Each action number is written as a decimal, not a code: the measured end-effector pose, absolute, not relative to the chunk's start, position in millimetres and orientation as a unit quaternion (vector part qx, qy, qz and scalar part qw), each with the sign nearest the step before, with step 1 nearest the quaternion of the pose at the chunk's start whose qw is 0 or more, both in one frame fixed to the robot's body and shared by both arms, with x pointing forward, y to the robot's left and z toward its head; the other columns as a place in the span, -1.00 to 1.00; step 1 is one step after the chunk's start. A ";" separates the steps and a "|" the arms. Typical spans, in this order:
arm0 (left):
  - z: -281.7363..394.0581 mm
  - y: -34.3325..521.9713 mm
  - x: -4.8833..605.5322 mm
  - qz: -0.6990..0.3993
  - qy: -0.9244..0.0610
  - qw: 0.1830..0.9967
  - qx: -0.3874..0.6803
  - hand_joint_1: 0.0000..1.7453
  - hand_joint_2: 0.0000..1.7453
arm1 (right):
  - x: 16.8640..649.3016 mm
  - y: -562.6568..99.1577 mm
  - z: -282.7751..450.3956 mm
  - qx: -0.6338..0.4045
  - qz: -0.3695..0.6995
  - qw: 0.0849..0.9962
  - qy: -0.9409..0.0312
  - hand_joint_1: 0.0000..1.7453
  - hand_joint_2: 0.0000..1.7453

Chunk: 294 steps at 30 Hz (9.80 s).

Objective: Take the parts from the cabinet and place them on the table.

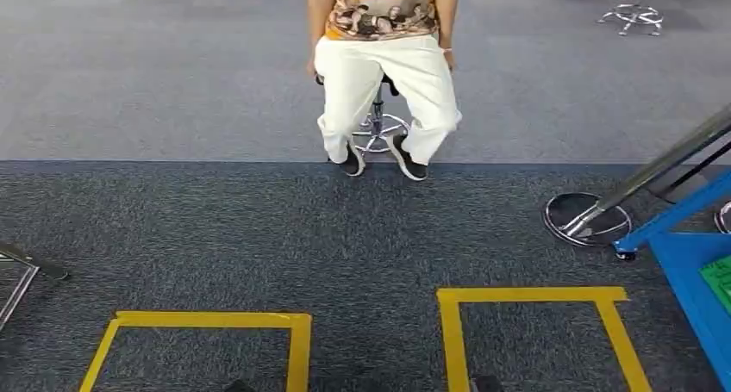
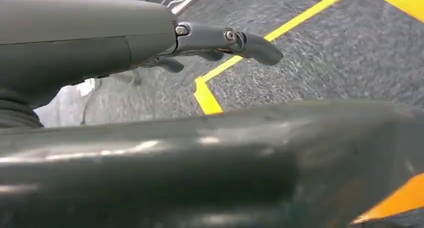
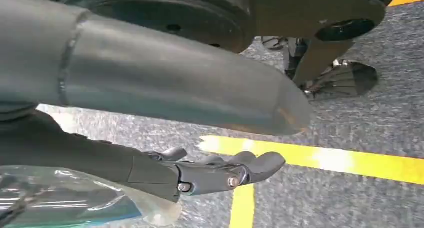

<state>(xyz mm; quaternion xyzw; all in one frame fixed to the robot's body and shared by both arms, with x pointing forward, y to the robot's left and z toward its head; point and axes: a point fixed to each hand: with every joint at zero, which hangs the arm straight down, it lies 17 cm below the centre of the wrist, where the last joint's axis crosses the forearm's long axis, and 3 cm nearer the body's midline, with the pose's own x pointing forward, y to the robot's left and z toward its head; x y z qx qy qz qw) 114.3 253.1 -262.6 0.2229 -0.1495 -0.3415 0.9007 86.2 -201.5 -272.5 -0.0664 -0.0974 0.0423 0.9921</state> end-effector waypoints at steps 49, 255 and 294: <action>-260.6 252.7 119.7 -0.341 -0.155 0.898 0.229 -1.00 -1.00 | 76.7 -196.7 -273.7 -0.056 0.058 0.994 -0.080 -1.00 -1.00; -264.2 248.7 110.3 -0.368 -0.144 0.893 0.215 -1.00 1.00 | 67.4 -197.1 -275.0 -0.052 0.055 0.996 -0.052 -1.00 1.00; -272.0 241.9 74.6 -0.389 -0.046 0.903 0.175 -1.00 -1.00 | 72.7 -191.9 -273.4 -0.058 0.126 0.988 -0.065 -1.00 -1.00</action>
